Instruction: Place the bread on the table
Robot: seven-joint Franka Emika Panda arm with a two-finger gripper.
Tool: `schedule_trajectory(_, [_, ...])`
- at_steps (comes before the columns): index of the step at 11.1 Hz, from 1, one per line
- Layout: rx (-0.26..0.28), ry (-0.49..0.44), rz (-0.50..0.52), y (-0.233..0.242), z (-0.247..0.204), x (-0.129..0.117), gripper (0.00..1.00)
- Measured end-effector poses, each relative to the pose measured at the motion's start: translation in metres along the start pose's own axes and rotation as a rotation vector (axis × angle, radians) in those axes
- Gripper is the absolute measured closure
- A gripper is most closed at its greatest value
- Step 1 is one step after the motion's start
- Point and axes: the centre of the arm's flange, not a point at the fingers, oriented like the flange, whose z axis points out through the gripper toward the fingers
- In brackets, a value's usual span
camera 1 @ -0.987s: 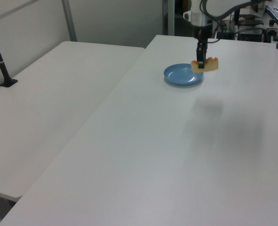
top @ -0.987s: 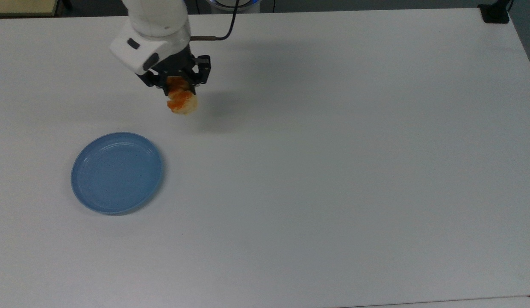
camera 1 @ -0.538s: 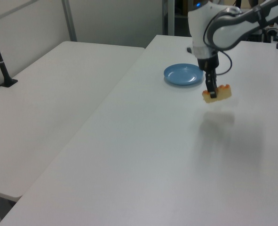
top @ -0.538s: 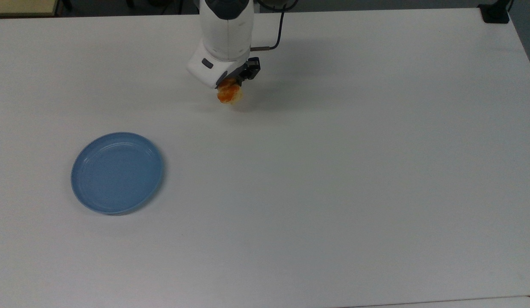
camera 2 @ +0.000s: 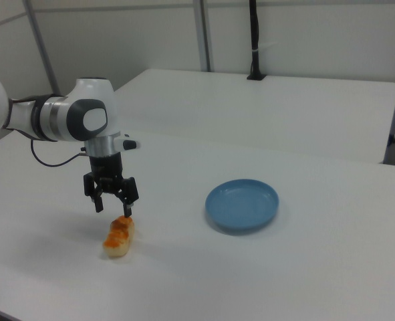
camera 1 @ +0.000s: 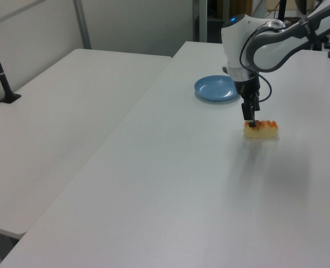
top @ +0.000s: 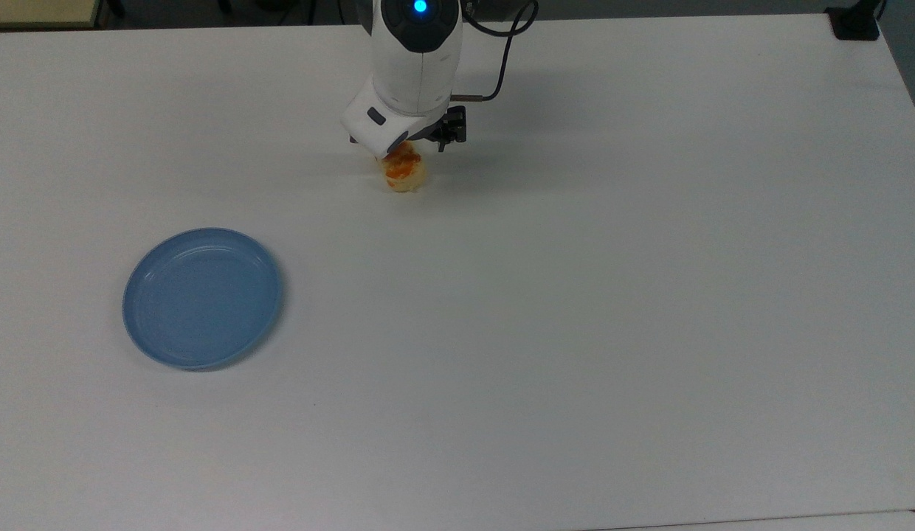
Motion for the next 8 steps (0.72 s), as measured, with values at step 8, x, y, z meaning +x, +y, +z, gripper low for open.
schedule_trajectory(8, [0.061,0.203,0.114,0.063,-0.244,-0.065,0.0])
